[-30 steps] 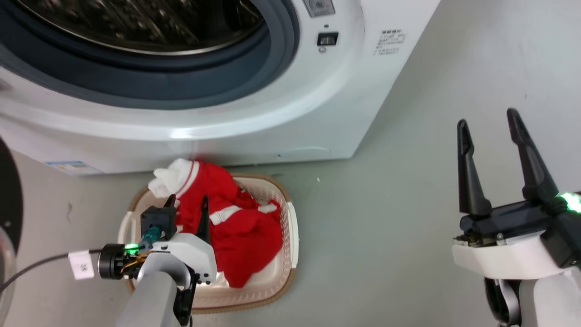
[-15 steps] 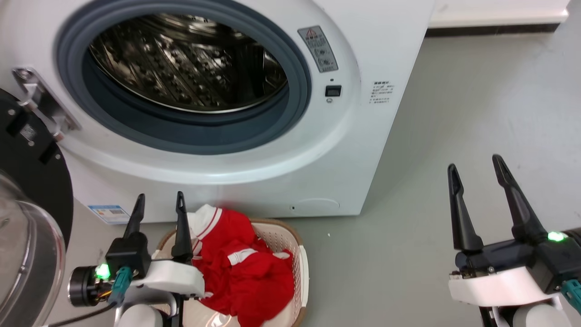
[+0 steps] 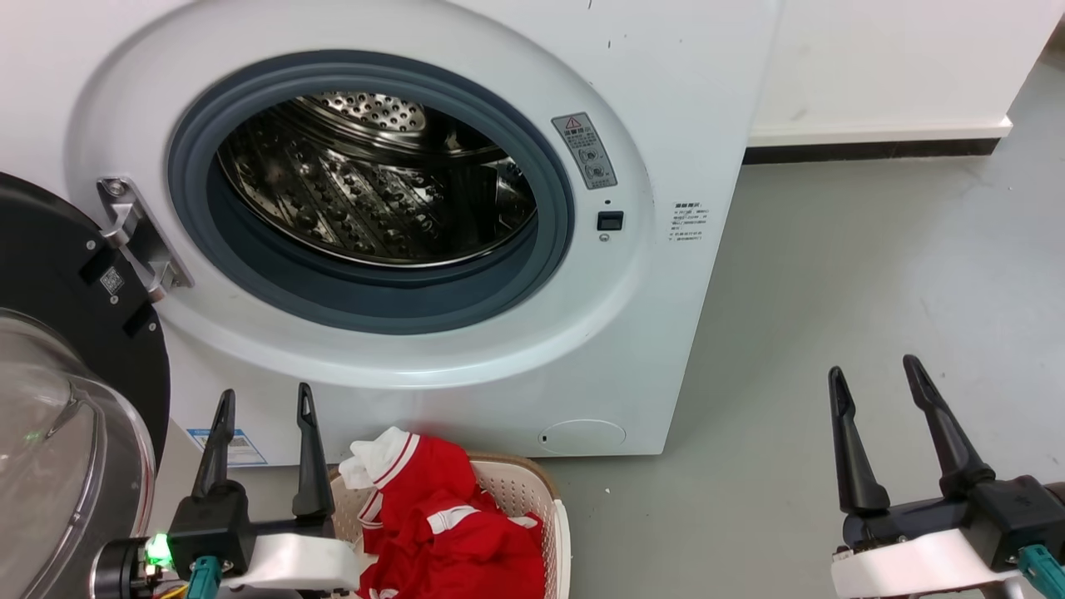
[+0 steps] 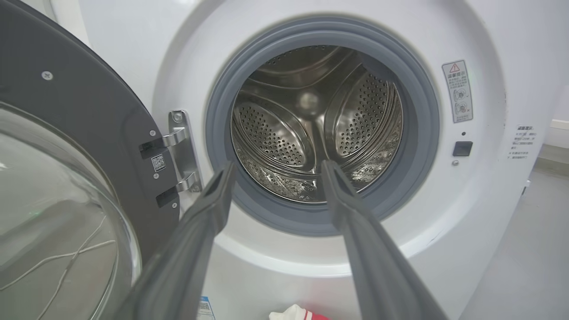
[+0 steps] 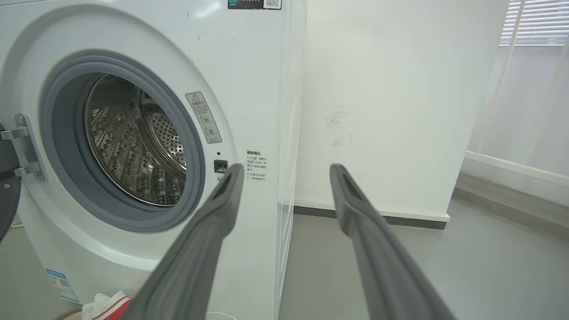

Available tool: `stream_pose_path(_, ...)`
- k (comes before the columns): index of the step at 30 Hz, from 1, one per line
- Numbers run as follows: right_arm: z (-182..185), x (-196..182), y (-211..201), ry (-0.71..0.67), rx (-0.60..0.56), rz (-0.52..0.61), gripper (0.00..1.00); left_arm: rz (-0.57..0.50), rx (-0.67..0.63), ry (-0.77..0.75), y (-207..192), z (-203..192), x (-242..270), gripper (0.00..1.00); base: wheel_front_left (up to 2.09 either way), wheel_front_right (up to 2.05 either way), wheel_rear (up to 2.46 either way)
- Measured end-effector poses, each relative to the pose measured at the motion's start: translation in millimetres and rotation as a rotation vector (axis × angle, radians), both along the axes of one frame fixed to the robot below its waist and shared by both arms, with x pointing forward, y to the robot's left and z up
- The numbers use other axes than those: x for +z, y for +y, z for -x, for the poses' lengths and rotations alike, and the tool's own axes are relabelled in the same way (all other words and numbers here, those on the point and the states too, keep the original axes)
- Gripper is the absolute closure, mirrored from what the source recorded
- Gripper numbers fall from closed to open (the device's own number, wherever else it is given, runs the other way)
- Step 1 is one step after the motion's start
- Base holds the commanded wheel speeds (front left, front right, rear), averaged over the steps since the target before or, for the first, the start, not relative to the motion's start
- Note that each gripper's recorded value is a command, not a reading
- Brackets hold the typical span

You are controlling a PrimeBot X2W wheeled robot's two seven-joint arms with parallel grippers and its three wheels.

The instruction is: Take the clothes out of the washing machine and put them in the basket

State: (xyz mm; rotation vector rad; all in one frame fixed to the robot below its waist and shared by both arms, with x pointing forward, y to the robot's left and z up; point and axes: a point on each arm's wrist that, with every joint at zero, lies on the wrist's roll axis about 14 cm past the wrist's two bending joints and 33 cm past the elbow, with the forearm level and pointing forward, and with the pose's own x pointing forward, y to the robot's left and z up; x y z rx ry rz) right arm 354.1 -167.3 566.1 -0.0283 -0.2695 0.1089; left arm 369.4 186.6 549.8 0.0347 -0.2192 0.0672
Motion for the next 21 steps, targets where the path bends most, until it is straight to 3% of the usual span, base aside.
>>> stream_pose_path(21, 11, -7, -3, 0.021, -0.009, 0.001, 0.00, -0.020, 0.000, -0.025, -1, 15, 8, 0.00, 0.00, 0.00, 0.00)
